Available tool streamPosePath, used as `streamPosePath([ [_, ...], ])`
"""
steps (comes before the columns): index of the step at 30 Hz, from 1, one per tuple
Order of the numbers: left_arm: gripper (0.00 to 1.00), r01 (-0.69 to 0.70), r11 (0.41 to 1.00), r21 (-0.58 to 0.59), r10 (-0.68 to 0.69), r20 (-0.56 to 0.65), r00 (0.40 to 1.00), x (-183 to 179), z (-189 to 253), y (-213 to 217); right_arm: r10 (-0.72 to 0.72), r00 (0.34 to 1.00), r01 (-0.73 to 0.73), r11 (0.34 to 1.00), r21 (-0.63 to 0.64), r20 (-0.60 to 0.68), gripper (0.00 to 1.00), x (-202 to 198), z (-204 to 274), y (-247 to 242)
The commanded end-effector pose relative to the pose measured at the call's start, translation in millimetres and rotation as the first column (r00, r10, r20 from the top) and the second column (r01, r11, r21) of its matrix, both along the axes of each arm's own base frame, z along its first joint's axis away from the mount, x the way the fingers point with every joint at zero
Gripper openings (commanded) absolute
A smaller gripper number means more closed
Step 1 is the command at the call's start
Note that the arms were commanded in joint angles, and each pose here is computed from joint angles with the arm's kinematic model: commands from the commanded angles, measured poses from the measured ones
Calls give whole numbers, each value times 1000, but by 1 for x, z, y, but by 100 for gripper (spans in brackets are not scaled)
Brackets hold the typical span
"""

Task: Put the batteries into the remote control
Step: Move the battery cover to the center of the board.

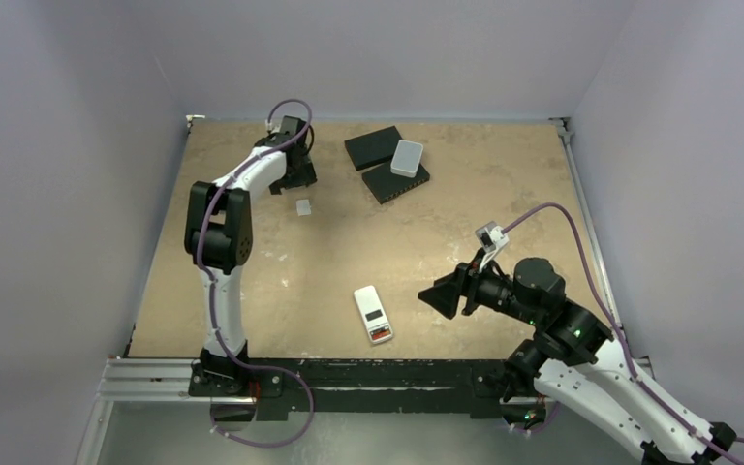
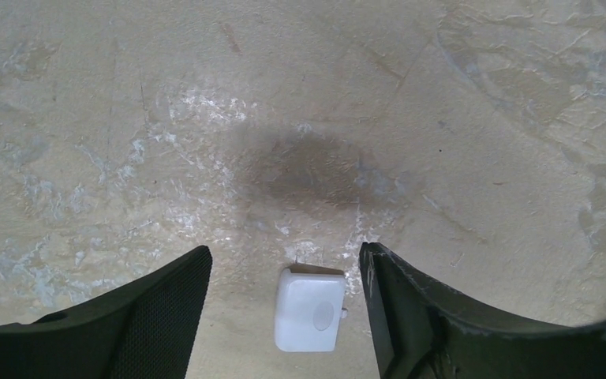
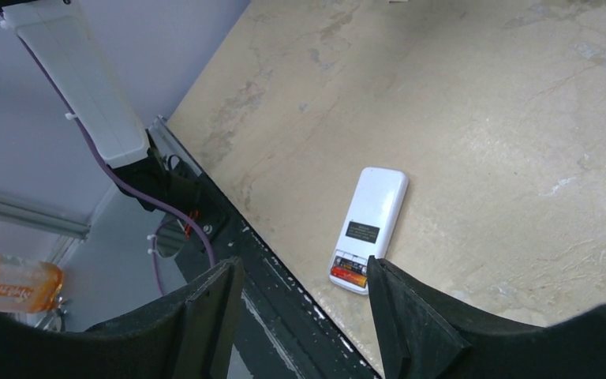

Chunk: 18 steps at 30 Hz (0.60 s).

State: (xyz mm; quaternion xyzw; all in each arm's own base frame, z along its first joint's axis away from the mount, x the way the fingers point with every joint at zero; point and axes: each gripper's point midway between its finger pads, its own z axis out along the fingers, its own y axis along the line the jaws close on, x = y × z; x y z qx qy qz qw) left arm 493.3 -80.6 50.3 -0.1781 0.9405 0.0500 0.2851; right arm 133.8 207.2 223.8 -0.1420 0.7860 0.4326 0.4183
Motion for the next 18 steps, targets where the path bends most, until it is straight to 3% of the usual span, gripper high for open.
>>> streamPosePath([
  [1, 67, -16, 999, -33, 15, -7, 1000, -3, -8, -2, 12, 1000, -13, 1000, 6, 19, 67, -2, 4, 0],
  [18, 62, -20, 999, -43, 19, -43, 999, -16, -20, 2, -2, 1000, 2, 1000, 20, 17, 67, -4, 7, -4],
])
